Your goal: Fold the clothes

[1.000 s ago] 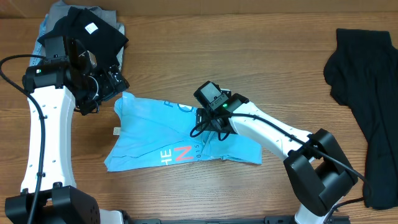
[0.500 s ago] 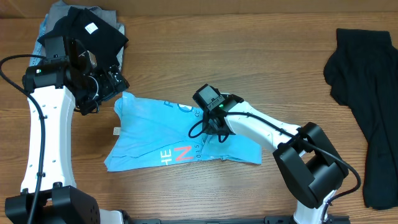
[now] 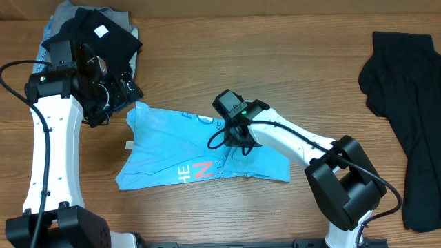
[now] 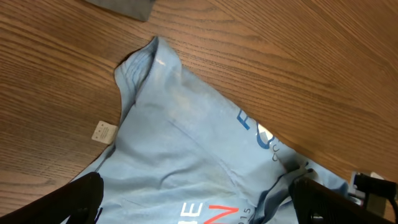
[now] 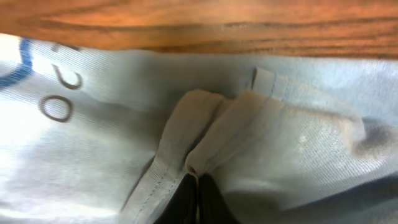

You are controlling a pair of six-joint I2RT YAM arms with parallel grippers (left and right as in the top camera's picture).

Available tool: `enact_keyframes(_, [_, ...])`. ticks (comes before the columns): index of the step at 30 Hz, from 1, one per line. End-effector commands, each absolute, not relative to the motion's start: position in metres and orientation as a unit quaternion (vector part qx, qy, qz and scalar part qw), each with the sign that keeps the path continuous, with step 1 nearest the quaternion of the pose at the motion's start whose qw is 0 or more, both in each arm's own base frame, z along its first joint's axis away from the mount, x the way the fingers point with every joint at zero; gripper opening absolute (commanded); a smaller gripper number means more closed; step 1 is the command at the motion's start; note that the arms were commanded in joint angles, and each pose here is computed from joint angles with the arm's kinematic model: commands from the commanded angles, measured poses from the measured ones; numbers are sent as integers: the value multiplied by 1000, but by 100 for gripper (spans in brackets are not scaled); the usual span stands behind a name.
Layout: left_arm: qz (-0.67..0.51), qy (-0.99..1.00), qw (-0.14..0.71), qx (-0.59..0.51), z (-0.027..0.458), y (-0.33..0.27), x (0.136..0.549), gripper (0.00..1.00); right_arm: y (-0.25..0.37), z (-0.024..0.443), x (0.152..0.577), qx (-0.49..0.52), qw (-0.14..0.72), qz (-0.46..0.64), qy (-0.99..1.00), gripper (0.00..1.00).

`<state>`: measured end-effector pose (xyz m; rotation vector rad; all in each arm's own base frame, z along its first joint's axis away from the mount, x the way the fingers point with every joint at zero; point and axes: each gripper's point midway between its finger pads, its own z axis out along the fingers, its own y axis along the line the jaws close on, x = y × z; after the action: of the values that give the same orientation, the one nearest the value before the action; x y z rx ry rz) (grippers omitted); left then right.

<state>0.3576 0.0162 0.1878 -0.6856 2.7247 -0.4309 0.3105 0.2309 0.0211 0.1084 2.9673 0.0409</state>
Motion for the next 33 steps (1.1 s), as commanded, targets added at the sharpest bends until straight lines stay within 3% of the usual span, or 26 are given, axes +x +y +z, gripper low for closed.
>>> enact_keyframes(1, [-138, 952, 161, -222, 193, 17, 359, 100, 240, 54, 324, 35, 124, 42, 991, 4])
enact_keyframes(5, [-138, 952, 162, -222, 193, 17, 360, 100, 252, 64, 320, 22, 117, 80, 990, 4])
enact_keyframes(15, [-138, 951, 165, -222, 194, 17, 361, 100, 290, 71, 312, -119, 110, 163, 973, 4])
enact_keyframes(28, [-138, 951, 167, -221, 194, 17, 362, 100, 311, 74, 289, -223, 92, 200, 950, 4])
enact_keyframes(29, [-138, 951, 166, -221, 194, 17, 362, 100, 311, 74, 289, -223, 92, 200, 950, 13])
enact_keyframes(31, [-138, 951, 166, -221, 194, 17, 362, 100, 311, 74, 290, -221, 91, 200, 950, 47])
enact_keyframes(33, [-138, 951, 166, -221, 194, 17, 362, 100, 309, 75, 291, -202, 90, 198, 955, 56])
